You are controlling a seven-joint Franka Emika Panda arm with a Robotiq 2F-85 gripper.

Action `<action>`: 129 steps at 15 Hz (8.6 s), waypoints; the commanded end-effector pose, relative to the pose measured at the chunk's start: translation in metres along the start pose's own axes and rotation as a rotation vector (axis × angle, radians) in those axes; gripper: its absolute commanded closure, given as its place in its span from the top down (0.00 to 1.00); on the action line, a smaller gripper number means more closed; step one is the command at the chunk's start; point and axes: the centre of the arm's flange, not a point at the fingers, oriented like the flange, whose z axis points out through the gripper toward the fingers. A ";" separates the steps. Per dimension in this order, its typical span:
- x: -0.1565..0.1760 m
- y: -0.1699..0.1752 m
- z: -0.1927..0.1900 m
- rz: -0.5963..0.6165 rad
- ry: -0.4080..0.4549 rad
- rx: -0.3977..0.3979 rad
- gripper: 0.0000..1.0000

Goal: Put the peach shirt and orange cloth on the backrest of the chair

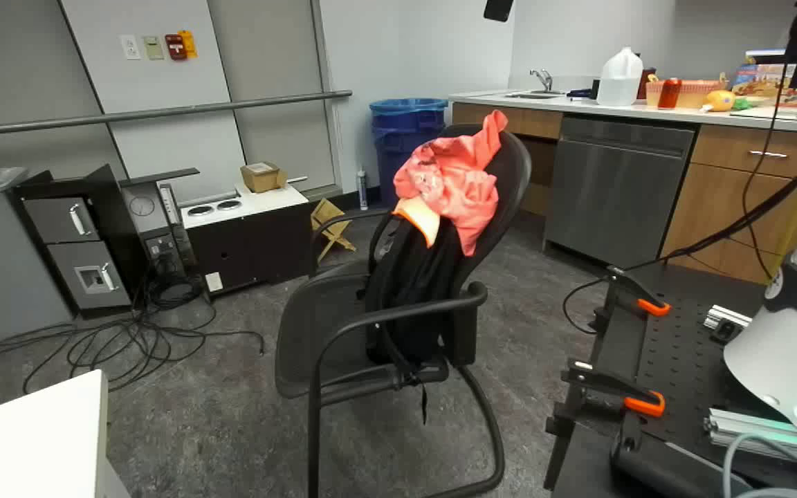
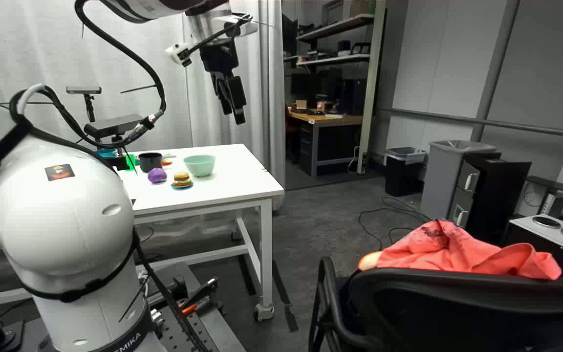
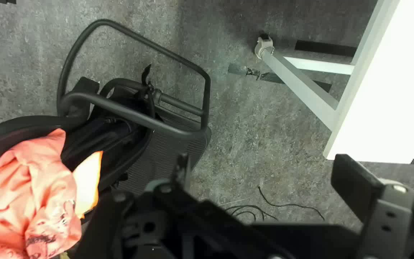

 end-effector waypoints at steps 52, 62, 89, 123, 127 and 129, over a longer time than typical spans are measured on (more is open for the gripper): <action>0.262 0.188 0.136 0.260 0.136 -0.299 1.00; 0.295 0.258 0.201 0.288 0.110 -0.383 1.00; 0.307 0.312 0.241 0.169 0.067 -0.546 0.11; 0.432 0.221 -0.147 0.271 0.824 -0.245 0.00; 0.454 0.247 -0.170 0.316 0.903 -0.278 0.00; 0.463 0.260 -0.176 0.342 0.925 -0.291 0.00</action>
